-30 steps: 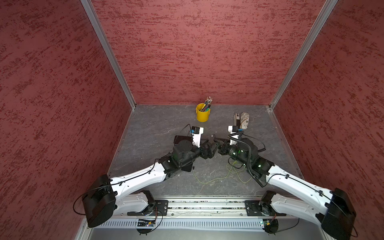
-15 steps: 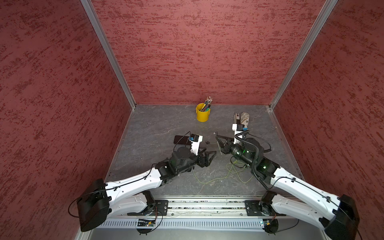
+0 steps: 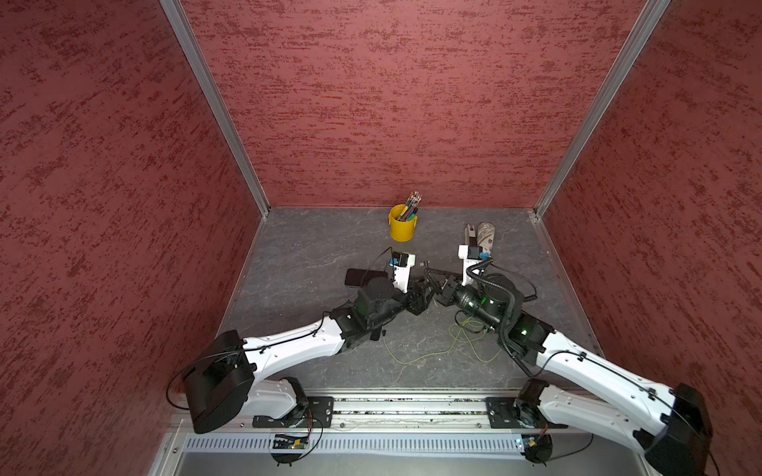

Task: Plug wired earphones into phones
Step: Pick up the wired earphone from the center of the board.

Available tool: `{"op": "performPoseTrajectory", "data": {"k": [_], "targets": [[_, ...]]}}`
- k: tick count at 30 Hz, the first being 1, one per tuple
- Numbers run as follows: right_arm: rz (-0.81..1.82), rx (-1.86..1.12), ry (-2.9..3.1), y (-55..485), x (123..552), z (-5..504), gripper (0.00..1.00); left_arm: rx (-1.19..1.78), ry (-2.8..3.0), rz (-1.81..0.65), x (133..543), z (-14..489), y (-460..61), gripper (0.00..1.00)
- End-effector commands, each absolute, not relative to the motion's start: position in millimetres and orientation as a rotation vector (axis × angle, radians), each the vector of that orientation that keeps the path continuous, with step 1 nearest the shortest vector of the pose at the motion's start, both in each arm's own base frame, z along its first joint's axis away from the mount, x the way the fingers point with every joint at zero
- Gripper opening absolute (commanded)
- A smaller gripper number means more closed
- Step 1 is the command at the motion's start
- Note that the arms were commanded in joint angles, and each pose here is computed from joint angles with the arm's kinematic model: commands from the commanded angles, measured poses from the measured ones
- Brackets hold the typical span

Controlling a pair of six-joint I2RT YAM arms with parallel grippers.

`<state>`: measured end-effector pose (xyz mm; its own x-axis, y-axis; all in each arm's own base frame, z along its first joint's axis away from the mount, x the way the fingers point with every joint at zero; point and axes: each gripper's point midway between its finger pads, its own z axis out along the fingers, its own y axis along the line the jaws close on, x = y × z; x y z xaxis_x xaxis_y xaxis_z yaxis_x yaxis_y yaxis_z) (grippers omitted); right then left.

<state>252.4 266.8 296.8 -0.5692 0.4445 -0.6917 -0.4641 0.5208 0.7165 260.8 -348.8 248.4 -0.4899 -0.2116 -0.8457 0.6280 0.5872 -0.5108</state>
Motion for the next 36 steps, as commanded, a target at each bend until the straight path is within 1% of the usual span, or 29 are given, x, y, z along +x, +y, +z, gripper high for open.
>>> {"op": "performPoseTrajectory", "data": {"k": [1, 3, 4, 5, 6, 9, 10, 12, 16, 19, 22, 26, 27, 30, 33, 36], "targets": [[1.225, -0.013, 1.769, 265.9, 249.8, 314.6, 0.01, 0.309, 1.752, -1.072, 267.1, 269.3, -347.6, 0.31], [1.211, -0.018, 1.771, 264.5, 249.6, 314.9, 0.08, 0.327, 1.748, -1.082, 264.9, 270.8, -347.6, 0.16], [1.201, -0.020, 1.769, 263.0, 249.6, 316.0, 0.13, 0.335, 1.744, -1.085, 263.6, 272.3, -347.3, 0.09], [1.188, -0.020, 1.765, 260.2, 249.1, 318.4, 0.21, 0.352, 1.741, -1.091, 261.2, 273.1, -346.9, 0.02], [1.174, -0.018, 1.756, 256.3, 248.6, 321.5, 0.29, 0.367, 1.736, -1.096, 259.2, 274.5, -346.2, 0.00], [1.169, -0.027, 1.722, 247.9, 243.6, 332.2, 0.47, 0.408, 1.709, -1.145, 250.9, 281.0, -344.0, 0.00], [1.179, -0.039, 1.713, 247.2, 241.3, 335.8, 0.50, 0.422, 1.707, -1.158, 247.9, 281.0, -343.6, 0.00], [1.214, -0.095, 1.678, 248.4, 233.0, 345.6, 0.50, 0.487, 1.650, -1.221, 236.7, 293.6, -347.4, 0.00], [1.270, -0.178, 1.622, 249.4, 221.3, 363.9, 0.50, 0.580, 1.622, -1.284, 219.8, 301.4, -352.6, 0.00], [1.314, -0.275, 1.564, 253.7, 208.1, 381.8, 0.48, 0.645, 1.597, -1.330, 208.1, 306.3, -356.6, 0.00], [1.296, -0.296, 1.561, 252.4, 208.0, 391.4, 0.44, 0.676, 1.588, -1.344, 203.6, 308.6, -359.2, 0.00], [1.271, -0.254, 1.612, 250.4, 218.7, 391.5, 0.39, 0.677, 1.571, -1.335, 203.6, 313.7, -359.4, 0.00], [1.257, -0.240, 1.633, 250.5, 222.2, 389.3, 0.38, 0.679, 1.605, -1.323, 204.0, 306.4, -359.1, 0.00], [1.216, -0.206, 1.692, 250.6, 230.9, 379.1, 0.37, 0.675, 1.600, -1.320, 203.7, 307.7, -358.3, 0.00], [1.210, -0.217, 1.719, 254.7, 233.4, 373.4, 0.36, 0.679, 1.606, -1.320, 202.9, 306.2, -358.7, 0.00], [1.229, -0.242, 1.734, 261.1, 232.7, 371.1, 0.33, 0.678, 1.616, -1.314, 203.6, 304.1, -358.9, 0.00]]}}
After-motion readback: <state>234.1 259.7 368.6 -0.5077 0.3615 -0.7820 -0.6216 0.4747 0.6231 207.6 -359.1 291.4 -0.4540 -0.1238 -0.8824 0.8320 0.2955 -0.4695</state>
